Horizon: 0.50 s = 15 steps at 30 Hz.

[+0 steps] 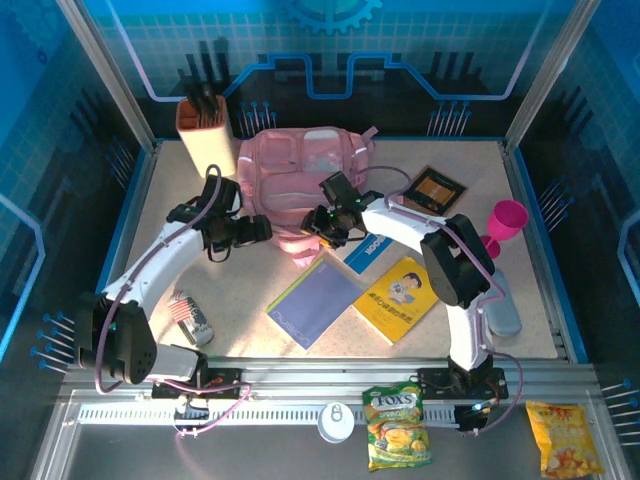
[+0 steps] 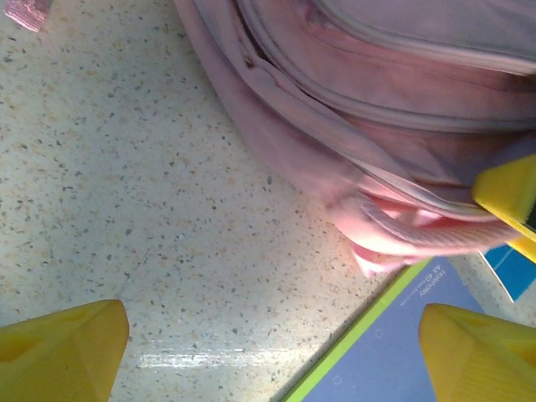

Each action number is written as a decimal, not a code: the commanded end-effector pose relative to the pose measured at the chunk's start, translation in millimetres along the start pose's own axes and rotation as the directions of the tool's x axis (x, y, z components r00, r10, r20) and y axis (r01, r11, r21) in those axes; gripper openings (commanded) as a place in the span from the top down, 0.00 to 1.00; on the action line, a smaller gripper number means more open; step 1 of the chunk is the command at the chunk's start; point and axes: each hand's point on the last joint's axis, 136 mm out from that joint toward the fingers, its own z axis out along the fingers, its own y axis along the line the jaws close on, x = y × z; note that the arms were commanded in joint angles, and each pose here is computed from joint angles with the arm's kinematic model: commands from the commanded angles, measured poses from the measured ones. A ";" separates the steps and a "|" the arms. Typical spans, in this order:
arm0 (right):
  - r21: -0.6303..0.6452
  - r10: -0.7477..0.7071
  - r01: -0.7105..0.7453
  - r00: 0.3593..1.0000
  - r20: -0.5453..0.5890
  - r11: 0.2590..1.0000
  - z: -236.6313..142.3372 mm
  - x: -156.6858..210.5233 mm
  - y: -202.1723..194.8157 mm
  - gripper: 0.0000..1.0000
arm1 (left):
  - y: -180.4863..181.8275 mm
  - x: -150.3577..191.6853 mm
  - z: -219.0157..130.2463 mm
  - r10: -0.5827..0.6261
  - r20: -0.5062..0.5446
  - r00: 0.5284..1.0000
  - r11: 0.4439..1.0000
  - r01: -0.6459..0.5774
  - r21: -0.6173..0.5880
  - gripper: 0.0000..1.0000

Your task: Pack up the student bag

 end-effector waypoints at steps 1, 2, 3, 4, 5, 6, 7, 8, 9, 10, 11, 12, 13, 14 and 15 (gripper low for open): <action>-0.022 -0.169 0.170 0.985 0.022 0.985 -18.7 2.9 10.8 0.30 | -10.8 0.9 -7.6 0.005 0.018 1.000 0.996 -0.007 0.084 0.10; -0.003 -0.202 0.202 0.979 0.041 0.979 -26.4 3.9 5.3 0.26 | -12.1 1.9 -7.4 0.012 0.020 1.000 0.995 -0.014 0.096 0.09; 0.014 -0.225 0.224 0.973 0.054 0.974 -32.3 5.4 -0.7 0.22 | -13.0 3.0 -7.1 0.017 0.022 1.000 0.994 -0.020 0.105 0.09; 0.033 -0.256 0.254 0.964 0.073 0.967 -41.6 6.8 -6.3 0.17 | -13.8 4.1 -6.0 0.025 0.024 0.999 0.993 -0.028 0.115 0.09; 0.052 -0.283 0.279 0.954 0.095 0.959 -52.5 9.1 -12.4 0.11 | -14.3 5.4 -5.9 0.030 0.024 0.999 0.992 -0.032 0.120 0.09; 0.073 -0.300 0.294 0.948 0.107 0.953 -59.0 12.0 -19.3 0.05 | -14.6 6.2 -5.4 0.032 0.022 0.999 0.992 -0.035 0.124 0.09; 0.097 -0.316 0.305 0.940 0.126 0.947 -68.3 15.4 -28.6 0.00 | -16.2 6.7 -5.8 0.035 0.022 0.999 0.991 -0.038 0.132 0.09; 0.121 -0.325 0.309 0.935 0.144 0.943 -75.8 18.6 -38.8 0.00 | -17.6 7.0 -5.9 0.032 0.022 0.999 0.989 -0.035 0.141 0.09; 0.147 -0.324 0.302 0.933 0.159 0.942 -81.0 19.9 -49.1 0.00 | -19.4 7.1 -6.5 0.029 0.024 0.999 0.988 -0.032 0.152 0.09; 0.179 -0.322 0.291 0.930 0.177 0.940 -86.6 22.3 -61.2 0.00 | -22.5 8.3 -6.7 0.026 0.021 0.999 0.985 -0.029 0.171 0.08; 0.203 -0.312 0.274 0.931 0.191 0.940 -90.9 24.0 -72.3 0.00 | -25.1 9.4 -7.1 0.020 0.017 1.000 0.982 -0.023 0.188 0.06; 0.219 -0.305 0.262 0.932 0.195 0.940 -93.0 26.2 -80.1 0.00 | -27.7 10.4 -7.7 0.018 0.013 1.000 0.979 -0.020 0.202 0.03; 0.226 -0.294 0.247 0.934 0.204 0.942 -96.7 27.8 -84.9 0.00 | -30.5 11.6 -8.5 0.014 0.009 1.000 0.976 -0.015 0.219 0.02; 0.239 -0.278 0.228 0.939 0.201 0.944 -98.3 30.9 -91.0 0.00 | -33.5 13.0 -8.9 0.009 0.004 1.000 0.971 -0.009 0.237 0.01; 0.242 -0.265 0.213 0.942 0.205 0.947 -99.3 32.0 -93.6 0.00 | -35.6 14.1 -8.9 0.005 0.000 1.000 0.968 -0.005 0.251 0.01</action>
